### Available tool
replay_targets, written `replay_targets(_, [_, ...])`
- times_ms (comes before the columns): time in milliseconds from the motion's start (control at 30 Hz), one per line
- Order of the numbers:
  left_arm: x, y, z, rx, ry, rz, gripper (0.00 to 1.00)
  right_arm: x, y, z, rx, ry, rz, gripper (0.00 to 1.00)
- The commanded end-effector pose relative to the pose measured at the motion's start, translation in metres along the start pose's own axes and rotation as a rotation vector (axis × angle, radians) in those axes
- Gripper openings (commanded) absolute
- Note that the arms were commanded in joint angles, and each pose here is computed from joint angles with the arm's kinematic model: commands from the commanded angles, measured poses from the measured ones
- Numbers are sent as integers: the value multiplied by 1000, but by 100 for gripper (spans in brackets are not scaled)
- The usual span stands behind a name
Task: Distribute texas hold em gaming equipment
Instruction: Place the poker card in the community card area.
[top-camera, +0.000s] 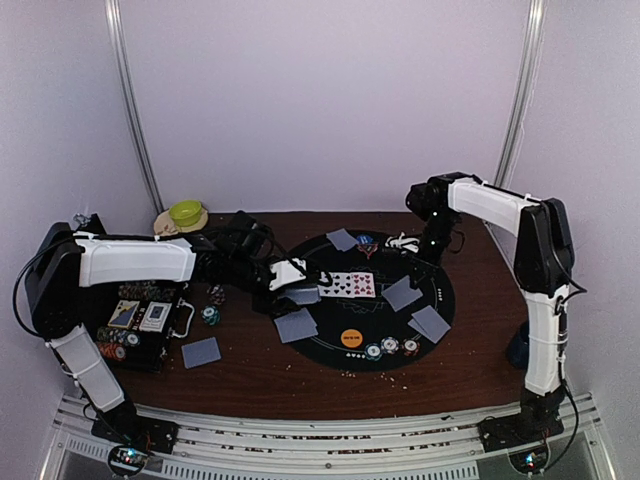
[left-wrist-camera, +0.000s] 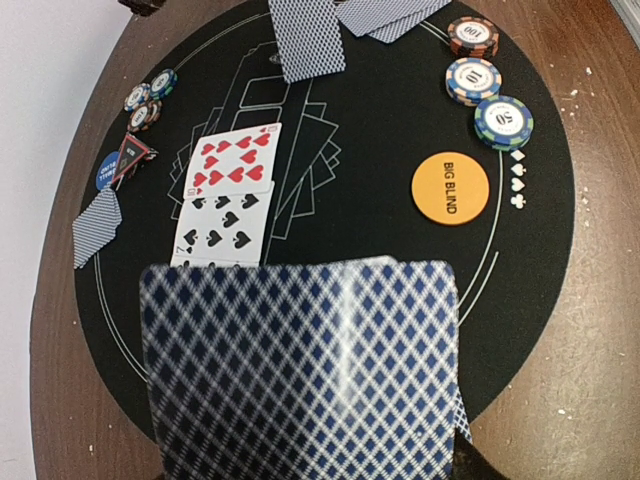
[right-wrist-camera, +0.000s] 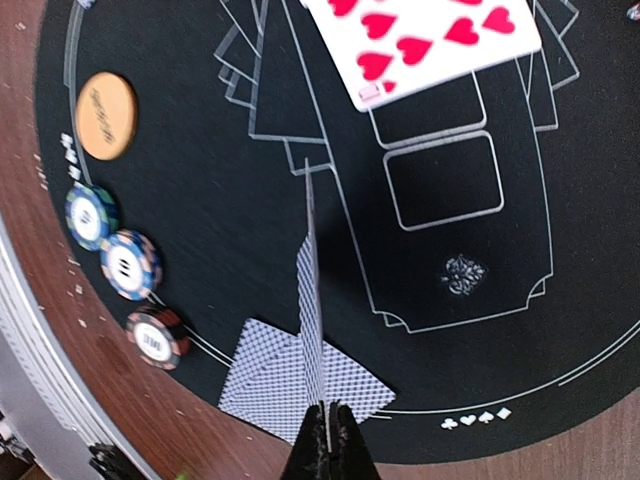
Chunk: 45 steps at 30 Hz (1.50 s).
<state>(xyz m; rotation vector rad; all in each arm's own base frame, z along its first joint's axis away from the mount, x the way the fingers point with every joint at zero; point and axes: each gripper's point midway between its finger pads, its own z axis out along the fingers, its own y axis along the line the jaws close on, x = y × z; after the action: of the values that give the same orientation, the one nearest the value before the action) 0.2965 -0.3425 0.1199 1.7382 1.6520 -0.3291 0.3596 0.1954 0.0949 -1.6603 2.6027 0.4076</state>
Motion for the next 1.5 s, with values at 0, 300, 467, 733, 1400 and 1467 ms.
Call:
replay_targets(0, [-11,8,-1,-17,-30,8,56,10,-17,6,76,104,-43,0])
replay_targets(300, [-7,7,2,-14,-19,7,56,-13,-33,30,89,122,-51,0])
replay_targets(467, [-6,7,4,-14,-16,8,56,-25,-43,28,128,111,-63,0])
replay_targets(733, [-5,7,6,-12,-12,6,56,-33,-57,32,220,149,-93,4])
replay_targets(1400, [-7,8,3,-14,-19,7,56,-53,-73,27,357,135,-129,33])
replay_targets(1467, [-8,8,3,-16,-19,7,56,-56,-74,23,374,113,-92,41])
